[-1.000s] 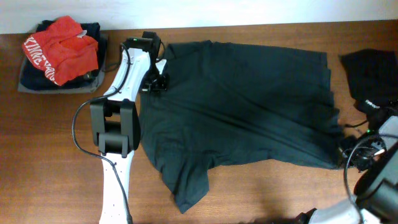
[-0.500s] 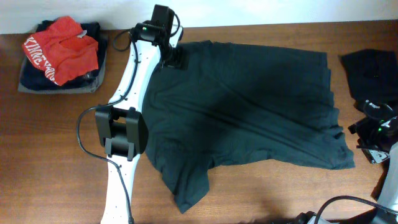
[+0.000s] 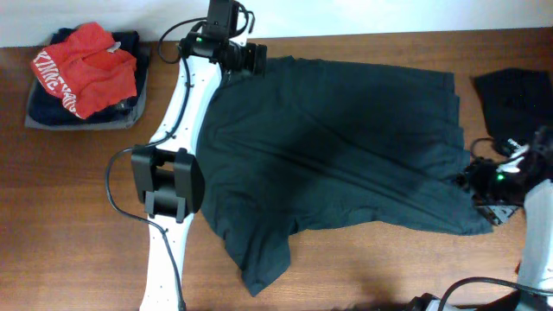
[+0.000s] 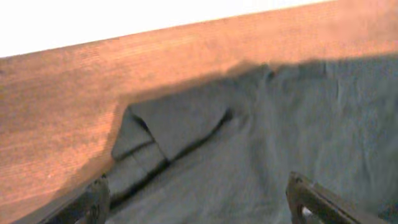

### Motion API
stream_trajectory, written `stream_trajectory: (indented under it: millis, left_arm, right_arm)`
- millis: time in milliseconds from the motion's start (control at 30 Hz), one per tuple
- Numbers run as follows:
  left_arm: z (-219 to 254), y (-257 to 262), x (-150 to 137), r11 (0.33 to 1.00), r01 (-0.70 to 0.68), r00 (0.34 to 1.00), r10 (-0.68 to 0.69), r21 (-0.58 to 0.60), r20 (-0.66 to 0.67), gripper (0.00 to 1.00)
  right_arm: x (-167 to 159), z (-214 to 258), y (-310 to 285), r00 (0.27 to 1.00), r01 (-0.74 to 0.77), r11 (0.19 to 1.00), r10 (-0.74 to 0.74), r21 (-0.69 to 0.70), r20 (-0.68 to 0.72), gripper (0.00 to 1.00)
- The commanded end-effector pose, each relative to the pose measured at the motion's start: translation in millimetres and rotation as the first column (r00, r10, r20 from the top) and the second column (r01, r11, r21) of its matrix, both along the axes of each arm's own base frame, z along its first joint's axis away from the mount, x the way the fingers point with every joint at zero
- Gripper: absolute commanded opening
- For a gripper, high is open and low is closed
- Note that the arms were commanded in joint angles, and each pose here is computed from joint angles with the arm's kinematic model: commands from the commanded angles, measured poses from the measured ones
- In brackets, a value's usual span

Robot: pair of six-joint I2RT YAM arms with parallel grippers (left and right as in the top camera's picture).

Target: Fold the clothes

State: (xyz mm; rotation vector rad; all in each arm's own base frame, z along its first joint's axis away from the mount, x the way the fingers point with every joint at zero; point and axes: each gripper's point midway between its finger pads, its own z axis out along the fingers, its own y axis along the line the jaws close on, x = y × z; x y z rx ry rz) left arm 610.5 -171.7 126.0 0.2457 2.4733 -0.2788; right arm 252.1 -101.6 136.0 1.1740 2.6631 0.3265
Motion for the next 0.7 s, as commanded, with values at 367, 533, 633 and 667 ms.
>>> stream_trajectory:
  millis: [367,533,633,667]
  left_arm:
    - [-49.1,-4.5,19.6,0.963,-0.156,0.985,0.136,-0.217,-0.107,0.89]
    - [-73.0,-9.6,19.0,0.953,-0.197,0.974,0.164,-0.231,-0.154,0.89]
    - [-82.9,-9.4,18.6,0.949,-0.214,0.969,0.176,-0.233,-0.173,0.89]
    - [-85.8,-9.4,18.3,0.947,-0.220,0.967,0.180,-0.233,-0.179,0.89]
  right_arm:
    - [21.4,3.1,49.1,0.976,-0.214,0.977,0.215,-0.011,0.027,0.88]
    - [20.8,2.5,56.6,0.971,-0.240,0.971,0.240,-0.008,0.020,0.88]
    - [19.4,2.1,57.0,0.971,-0.240,0.971,0.240,-0.005,0.014,0.88]
    - [18.9,1.9,56.8,0.971,-0.239,0.971,0.239,-0.006,0.012,0.88]
